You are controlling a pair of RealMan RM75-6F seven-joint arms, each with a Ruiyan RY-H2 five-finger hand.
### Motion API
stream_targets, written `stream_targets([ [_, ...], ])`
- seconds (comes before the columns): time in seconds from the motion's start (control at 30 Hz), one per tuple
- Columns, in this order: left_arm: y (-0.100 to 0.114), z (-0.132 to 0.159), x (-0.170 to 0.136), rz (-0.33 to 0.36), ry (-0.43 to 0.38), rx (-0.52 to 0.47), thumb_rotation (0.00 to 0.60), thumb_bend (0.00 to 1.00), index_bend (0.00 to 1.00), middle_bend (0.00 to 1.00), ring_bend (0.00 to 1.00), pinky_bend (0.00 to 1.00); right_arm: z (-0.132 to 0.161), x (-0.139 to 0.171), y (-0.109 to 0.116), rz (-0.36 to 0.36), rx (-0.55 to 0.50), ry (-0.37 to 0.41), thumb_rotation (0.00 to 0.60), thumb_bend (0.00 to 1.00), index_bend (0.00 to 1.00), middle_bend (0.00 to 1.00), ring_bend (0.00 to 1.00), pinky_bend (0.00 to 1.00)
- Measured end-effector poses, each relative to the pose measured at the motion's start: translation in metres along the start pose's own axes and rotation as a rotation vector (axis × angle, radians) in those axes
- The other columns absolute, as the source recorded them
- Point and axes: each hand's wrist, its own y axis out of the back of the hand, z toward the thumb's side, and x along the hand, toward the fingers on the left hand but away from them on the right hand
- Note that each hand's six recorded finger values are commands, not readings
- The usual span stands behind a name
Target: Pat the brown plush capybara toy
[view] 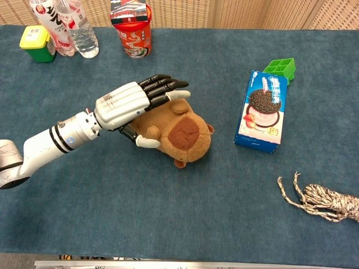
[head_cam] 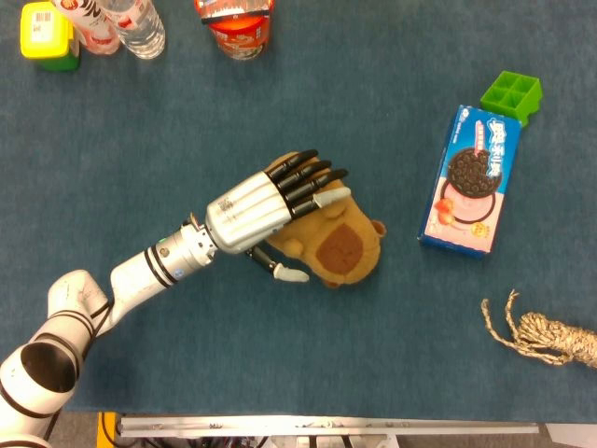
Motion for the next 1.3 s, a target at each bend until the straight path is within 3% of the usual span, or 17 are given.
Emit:
stream_targets([
  [0.33,-0.019,0.009,0.009,-0.049,-0.008,0.017,0.059,0.03,0.00,0.00,0.00,0.00,0.000,0.000,-0.001,0.005,0.001,-0.002,0.600,0.00,0.36,0.35,0.23,0.18],
  [0.83,-0.024,0.001,0.030,-0.073,0.041,0.032,0.061,0.03,0.00,0.00,0.00,0.00,-0.002,0.002,0.000,0.004,0.003,-0.011,0.600,0.00,0.36,0.35,0.23,0.18],
  [1.3,-0.021,-0.012,-0.003,-0.107,0.052,0.066,0.060,0.03,0.00,0.00,0.00,0.00,0.001,0.000,-0.003,0.010,-0.003,0.002,0.600,0.00,0.36,0.35,0.23,0.18],
])
